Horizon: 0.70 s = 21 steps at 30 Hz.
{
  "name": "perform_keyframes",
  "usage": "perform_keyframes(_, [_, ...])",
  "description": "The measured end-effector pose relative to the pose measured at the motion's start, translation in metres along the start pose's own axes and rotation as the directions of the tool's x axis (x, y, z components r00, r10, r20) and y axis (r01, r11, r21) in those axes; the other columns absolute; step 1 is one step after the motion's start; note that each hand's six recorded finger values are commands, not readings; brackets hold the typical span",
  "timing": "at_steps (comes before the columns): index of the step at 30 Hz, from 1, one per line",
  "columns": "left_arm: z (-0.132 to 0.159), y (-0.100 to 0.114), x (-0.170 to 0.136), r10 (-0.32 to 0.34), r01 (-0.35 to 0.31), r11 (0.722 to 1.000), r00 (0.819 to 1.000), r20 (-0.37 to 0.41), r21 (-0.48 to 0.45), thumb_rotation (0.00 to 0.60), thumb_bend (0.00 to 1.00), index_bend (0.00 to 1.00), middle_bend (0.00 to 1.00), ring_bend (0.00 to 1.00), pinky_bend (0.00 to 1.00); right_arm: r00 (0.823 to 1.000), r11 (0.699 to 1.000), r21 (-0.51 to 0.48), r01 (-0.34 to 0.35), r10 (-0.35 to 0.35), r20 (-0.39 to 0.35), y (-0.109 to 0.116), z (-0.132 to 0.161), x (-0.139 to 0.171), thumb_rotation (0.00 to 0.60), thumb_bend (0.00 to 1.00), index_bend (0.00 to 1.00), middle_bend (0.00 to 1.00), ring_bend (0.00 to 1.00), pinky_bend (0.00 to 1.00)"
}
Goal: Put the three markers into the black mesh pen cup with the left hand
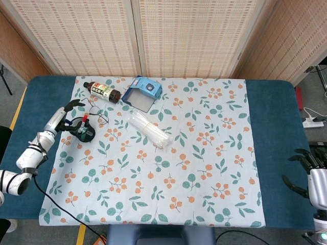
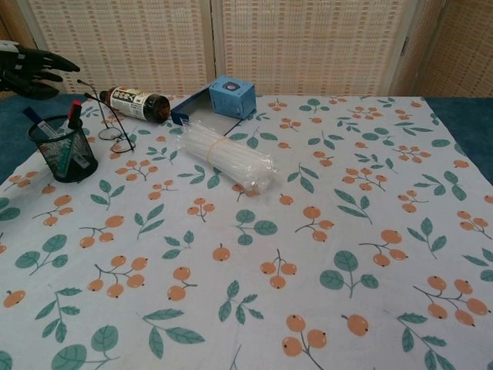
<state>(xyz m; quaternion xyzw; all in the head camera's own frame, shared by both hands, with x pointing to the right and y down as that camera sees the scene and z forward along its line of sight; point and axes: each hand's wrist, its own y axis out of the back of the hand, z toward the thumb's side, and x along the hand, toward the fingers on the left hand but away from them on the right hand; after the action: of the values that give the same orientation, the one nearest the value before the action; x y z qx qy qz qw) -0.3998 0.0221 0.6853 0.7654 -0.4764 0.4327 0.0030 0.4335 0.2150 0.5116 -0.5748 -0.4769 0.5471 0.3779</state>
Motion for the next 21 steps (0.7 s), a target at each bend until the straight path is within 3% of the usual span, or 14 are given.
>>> perform_keyframes(4, [0.011,0.001,-0.007,0.012,-0.013,1.000,0.998,0.056,0.025,0.600,0.42,0.22,0.08,0.00,0.02,1.000,1.000,-0.004,-0.005,0.004,-0.002,-0.001,0.000,0.000,0.600,0.10,0.42,0.27,0.35,0.16])
perform_keyframes(7, [0.023,0.000,-0.021,0.032,-0.046,0.993,0.991,0.133,0.105,0.600,0.42,0.23,0.13,0.00,0.05,1.000,1.000,-0.011,-0.002,0.002,-0.002,0.000,0.000,0.000,0.600,0.10,0.42,0.27,0.35,0.16])
perform_keyframes(10, [0.031,-0.005,-0.041,0.052,-0.104,0.962,0.977,0.205,0.254,0.600,0.42,0.22,0.12,0.00,0.06,1.000,1.000,-0.019,-0.002,0.002,-0.006,0.000,0.000,0.000,0.600,0.10,0.42,0.27,0.35,0.16])
perform_keyframes(12, [0.035,-0.011,-0.060,0.068,-0.164,0.909,0.965,0.252,0.382,0.600,0.41,0.21,0.12,0.00,0.06,1.000,1.000,-0.020,-0.003,0.003,-0.009,0.000,0.001,0.000,0.600,0.10,0.42,0.27,0.35,0.16])
perform_keyframes(13, [0.035,-0.014,-0.069,0.078,-0.196,0.877,0.959,0.271,0.439,0.600,0.42,0.21,0.12,0.00,0.06,1.000,1.000,-0.020,-0.005,0.004,-0.012,-0.001,0.002,0.000,0.600,0.10,0.42,0.27,0.35,0.16])
perform_keyframes(16, [0.034,-0.023,-0.104,0.124,-0.308,0.727,0.938,0.325,0.614,0.600,0.42,0.17,0.11,0.00,0.07,1.000,1.000,-0.023,-0.009,0.009,-0.029,-0.001,0.006,0.001,0.600,0.10,0.42,0.27,0.35,0.16])
perform_keyframes(17, [0.030,-0.025,-0.120,0.149,-0.350,0.656,0.929,0.339,0.669,0.600,0.42,0.16,0.10,0.00,0.07,0.999,1.000,-0.025,-0.010,0.009,-0.036,-0.001,0.007,0.002,0.600,0.10,0.42,0.27,0.35,0.16])
perform_keyframes(20, [0.023,-0.023,-0.154,0.227,-0.426,0.484,0.905,0.360,0.765,0.600,0.42,0.15,0.08,0.00,0.06,0.999,0.999,-0.033,-0.005,0.003,-0.049,0.002,0.011,0.004,0.600,0.10,0.42,0.27,0.35,0.16])
perform_keyframes(21, [0.020,-0.023,-0.161,0.242,-0.432,0.442,0.901,0.359,0.786,0.600,0.42,0.14,0.07,0.00,0.06,0.999,0.999,-0.035,-0.001,-0.001,-0.053,0.004,0.012,0.005,0.600,0.10,0.42,0.27,0.35,0.16])
